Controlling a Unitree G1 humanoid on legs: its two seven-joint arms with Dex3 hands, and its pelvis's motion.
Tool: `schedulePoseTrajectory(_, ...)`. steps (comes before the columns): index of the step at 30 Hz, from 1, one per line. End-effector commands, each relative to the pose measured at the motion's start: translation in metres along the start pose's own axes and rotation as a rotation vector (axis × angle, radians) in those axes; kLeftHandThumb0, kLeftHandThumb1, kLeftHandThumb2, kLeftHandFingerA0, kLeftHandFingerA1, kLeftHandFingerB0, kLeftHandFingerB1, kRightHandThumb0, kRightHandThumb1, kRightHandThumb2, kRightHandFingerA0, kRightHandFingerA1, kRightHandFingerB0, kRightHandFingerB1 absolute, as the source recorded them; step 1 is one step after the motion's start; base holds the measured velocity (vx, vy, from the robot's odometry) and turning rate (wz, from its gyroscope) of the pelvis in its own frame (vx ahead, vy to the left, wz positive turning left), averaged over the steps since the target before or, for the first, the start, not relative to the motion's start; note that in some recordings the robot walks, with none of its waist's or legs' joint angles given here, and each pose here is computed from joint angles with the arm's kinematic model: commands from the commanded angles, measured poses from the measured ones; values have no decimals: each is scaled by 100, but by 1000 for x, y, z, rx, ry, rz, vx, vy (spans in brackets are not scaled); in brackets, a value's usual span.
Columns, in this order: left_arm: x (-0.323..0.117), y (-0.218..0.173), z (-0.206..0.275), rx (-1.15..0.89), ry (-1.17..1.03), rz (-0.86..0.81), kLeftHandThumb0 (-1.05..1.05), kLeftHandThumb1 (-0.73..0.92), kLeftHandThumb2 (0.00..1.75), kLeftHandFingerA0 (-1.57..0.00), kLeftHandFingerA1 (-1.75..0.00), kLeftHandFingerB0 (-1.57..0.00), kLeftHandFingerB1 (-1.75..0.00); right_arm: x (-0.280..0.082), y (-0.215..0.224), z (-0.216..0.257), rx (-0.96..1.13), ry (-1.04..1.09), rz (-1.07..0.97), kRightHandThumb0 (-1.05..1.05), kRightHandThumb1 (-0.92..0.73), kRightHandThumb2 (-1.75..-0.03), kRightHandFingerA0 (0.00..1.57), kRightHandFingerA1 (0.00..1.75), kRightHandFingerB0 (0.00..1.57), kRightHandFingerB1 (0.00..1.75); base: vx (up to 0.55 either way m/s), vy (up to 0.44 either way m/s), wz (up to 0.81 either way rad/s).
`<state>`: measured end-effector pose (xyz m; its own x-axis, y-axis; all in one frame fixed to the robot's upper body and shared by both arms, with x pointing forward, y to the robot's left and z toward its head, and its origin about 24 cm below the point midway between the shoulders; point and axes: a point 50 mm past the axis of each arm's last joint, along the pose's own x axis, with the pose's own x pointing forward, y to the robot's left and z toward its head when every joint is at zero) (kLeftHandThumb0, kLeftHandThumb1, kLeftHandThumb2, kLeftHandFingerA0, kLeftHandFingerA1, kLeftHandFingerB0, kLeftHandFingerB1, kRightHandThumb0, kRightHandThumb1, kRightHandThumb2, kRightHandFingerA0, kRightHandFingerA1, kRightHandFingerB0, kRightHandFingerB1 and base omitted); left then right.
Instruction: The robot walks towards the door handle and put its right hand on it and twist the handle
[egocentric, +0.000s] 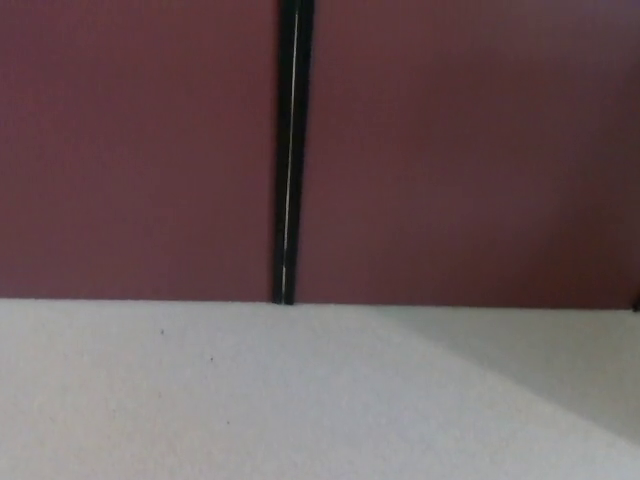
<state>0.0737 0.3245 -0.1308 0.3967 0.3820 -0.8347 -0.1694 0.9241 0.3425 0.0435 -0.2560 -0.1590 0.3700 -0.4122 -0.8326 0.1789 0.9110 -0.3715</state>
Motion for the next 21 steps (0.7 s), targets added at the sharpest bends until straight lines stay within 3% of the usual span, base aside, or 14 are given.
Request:
schedulePoseTrajectory(1, 0, -2, 0, 23, 3, -5, -20, 61, 58, -55, -44, -34, -35, 1, -3, 2, -8, -6, -1, -26, -55, -56, 76, 49, 44, 36, 360, -117, 23)
schedulePoseTrajectory(6, 0, -1, -1, 34, 3, -1, -20, 61, 58, -55, -43, -34, -35, 1, -2, 1, -20, -3, -4, -25, -55, -56, 77, 49, 44, 37, 391, -394, -5)
schedulePoseTrajectory(9, 0, -1, -1, 37, -2, -2, -20, 60, 58, -54, -43, -35, -35, 1, -2, 2, -5, 3, -2, -25, -55, -56, 74, 48, 45, 37, 296, -40, -4)
schedulePoseTrajectory(21, 0, -2, -2, 47, 6, -9, -20, 60, 58, -54, -43, -36, -36, 2, -2, 5, -28, -16, 2, -25, -57, -57, 72, 48, 47, 38, 358, 203, -6)
